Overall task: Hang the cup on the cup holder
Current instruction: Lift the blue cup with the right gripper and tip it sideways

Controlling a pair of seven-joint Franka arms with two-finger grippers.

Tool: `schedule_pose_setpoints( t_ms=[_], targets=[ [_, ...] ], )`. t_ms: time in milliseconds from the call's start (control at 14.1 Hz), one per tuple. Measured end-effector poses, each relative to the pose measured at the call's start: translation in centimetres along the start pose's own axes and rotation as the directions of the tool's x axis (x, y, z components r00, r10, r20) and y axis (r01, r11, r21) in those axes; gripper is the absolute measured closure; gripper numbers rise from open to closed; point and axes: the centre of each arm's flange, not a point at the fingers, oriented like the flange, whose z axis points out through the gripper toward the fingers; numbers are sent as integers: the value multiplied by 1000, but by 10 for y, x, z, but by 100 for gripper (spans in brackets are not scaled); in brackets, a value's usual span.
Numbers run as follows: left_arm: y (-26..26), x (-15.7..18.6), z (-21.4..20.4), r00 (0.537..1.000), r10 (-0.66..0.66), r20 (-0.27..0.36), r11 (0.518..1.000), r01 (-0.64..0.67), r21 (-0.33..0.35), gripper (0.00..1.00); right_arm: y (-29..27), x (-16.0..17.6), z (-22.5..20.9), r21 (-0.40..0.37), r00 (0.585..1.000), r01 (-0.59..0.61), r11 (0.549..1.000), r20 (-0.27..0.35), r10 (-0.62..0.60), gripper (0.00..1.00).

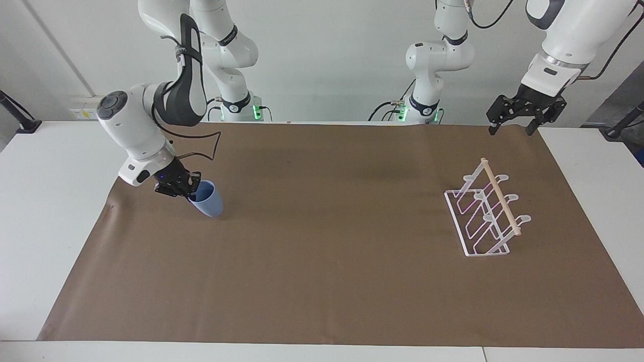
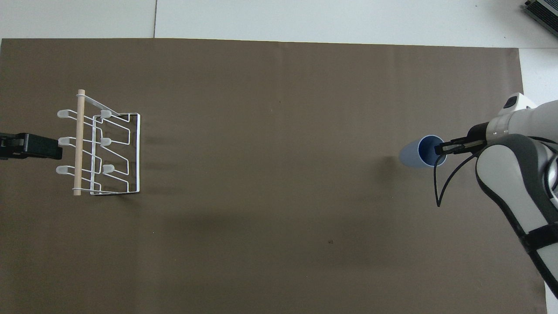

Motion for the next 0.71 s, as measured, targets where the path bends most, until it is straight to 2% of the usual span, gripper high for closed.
schedule_pose_setpoints(
  t_ms=[212,424,707],
  targets=[
    [0,0,0,1000,0,0,1000,0,0,0,-24,11,-56,124,996,-77,989,-33,82,96],
    [0,0,0,1000,0,0,1000,0,0,0,-42,13,-78,267,988,-118,956,-62,139,96],
    [0,0,0,1000,0,0,1000,0,0,0,-67,8,-87,487,984,-149,861,-15,178,96]
  ],
)
